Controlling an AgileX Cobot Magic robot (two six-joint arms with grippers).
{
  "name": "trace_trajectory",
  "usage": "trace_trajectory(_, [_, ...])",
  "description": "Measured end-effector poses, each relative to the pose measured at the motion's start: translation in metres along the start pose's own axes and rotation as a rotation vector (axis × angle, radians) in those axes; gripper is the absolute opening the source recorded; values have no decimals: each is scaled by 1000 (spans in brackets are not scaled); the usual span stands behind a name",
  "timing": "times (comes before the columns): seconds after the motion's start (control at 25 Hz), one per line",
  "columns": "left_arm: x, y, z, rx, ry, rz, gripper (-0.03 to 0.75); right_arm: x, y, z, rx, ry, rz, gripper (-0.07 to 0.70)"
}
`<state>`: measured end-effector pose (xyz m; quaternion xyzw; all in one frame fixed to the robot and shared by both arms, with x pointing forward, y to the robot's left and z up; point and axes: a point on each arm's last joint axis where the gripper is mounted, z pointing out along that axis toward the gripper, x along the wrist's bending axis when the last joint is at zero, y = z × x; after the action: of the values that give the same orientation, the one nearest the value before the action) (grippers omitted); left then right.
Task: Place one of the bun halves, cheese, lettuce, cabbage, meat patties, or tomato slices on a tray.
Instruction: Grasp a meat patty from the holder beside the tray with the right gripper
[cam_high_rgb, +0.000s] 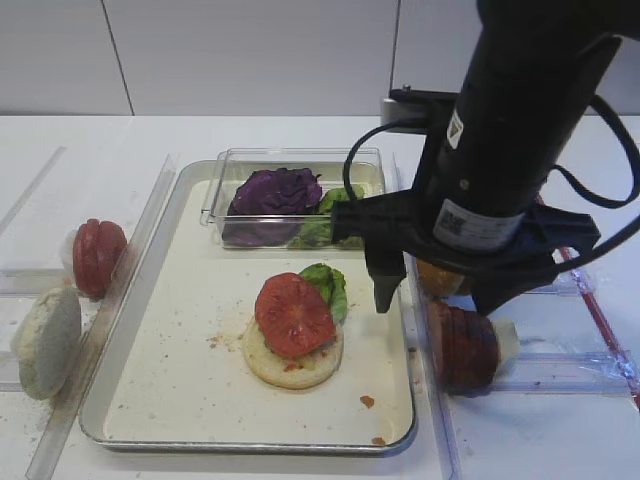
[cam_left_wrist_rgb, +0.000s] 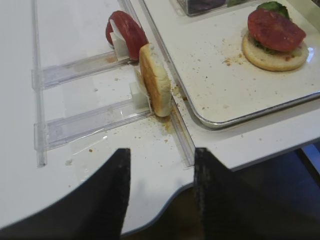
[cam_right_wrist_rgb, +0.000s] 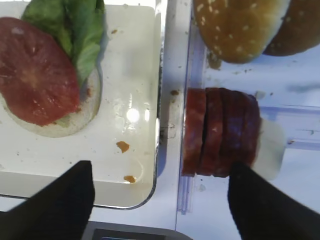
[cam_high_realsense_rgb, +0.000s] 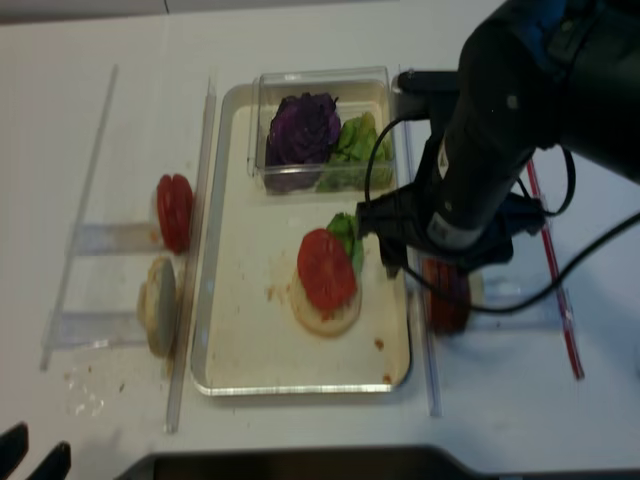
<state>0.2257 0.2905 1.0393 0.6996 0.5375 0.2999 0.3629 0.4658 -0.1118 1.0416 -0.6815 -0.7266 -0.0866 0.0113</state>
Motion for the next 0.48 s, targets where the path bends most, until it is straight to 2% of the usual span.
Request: trace_trajectory(0.48, [0, 0, 0, 0, 0, 0, 287, 8, 6, 18, 32, 32, 34, 571])
